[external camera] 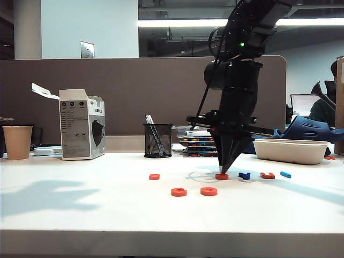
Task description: Select the appropriate letters from the row of letter magnets placed on the table to arrange into the word "cool".
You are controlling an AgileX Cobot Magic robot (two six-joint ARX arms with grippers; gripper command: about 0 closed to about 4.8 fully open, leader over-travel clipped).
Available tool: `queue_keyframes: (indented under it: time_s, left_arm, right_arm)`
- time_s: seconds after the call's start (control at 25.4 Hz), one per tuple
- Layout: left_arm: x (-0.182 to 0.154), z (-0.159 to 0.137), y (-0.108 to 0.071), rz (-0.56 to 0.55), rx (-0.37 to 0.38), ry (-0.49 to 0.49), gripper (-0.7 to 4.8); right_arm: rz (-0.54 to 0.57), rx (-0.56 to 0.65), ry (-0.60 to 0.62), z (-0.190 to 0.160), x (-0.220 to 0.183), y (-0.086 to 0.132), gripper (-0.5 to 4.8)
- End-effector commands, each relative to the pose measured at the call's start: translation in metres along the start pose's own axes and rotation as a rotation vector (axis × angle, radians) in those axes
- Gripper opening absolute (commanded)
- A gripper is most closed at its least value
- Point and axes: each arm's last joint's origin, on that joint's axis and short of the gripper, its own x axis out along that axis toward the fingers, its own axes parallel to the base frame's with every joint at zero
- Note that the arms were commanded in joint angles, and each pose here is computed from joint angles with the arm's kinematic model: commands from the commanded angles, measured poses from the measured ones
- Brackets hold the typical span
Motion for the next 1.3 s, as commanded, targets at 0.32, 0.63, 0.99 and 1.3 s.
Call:
queue_keyframes:
  time_s: [0.32,0.63,0.99,1.3]
  left_arm:
    - [-0.003,0.001,-0.001,-0.007,0.006,-0.018,-0.04]
    - [-0.003,0.001,-0.001,-0.009,0.006,-0.022,-0.04]
    - [-0.003,0.001,-0.001,-0.007,0.006,-0.017,-0.04]
    - [-0.003,0.001,-0.001,-0.007,0.006,-0.016,-0.04]
  right_arm:
    - [0.006,0.007,0.077,-0.006,0.006,-0.001,-0.02]
    - [-0.007,0.009,0.185,-0.019,0.007,-0.003,-0.02]
    - [-0.005,-0.014,0.228,-0.070,0.004,-0.002,-0.01]
    - [0.062,-0.004,0.188,-0.072,0.002,0.005,-0.02]
